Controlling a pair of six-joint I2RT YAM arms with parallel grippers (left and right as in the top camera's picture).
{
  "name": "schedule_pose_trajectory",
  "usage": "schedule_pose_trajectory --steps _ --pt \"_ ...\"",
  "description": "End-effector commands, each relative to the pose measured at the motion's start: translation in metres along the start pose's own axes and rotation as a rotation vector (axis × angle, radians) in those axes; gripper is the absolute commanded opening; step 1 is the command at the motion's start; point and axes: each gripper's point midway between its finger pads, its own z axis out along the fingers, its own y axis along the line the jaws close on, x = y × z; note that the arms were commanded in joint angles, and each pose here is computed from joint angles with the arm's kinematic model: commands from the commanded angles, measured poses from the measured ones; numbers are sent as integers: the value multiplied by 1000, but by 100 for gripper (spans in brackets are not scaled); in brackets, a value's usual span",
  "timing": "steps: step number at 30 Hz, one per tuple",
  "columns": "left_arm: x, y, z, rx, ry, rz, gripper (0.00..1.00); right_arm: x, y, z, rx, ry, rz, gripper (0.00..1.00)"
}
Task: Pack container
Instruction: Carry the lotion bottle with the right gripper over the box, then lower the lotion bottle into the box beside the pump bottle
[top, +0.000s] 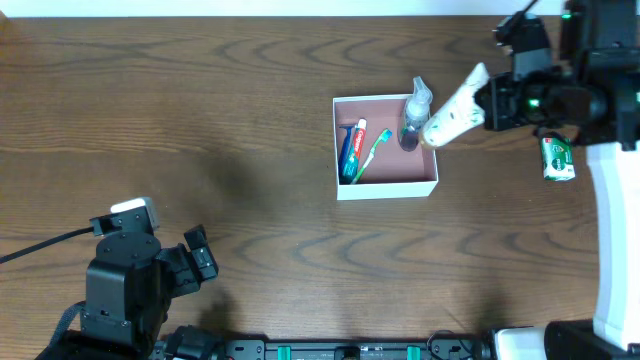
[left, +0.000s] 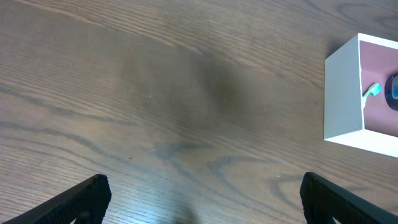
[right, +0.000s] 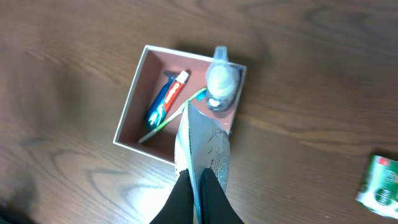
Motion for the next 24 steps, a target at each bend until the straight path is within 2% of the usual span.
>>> schedule_pose_trajectory --steps 1,8,24 --pt "-1 2 0 -12 -3 -13 98 -2 14 9 -44 11 -3 1" --pt "-1 2 0 -12 -3 -13 98 7 5 39 25 109 -18 1" --pt "-1 2 0 -12 -3 -13 98 13 -2 91 15 216 -14 1"
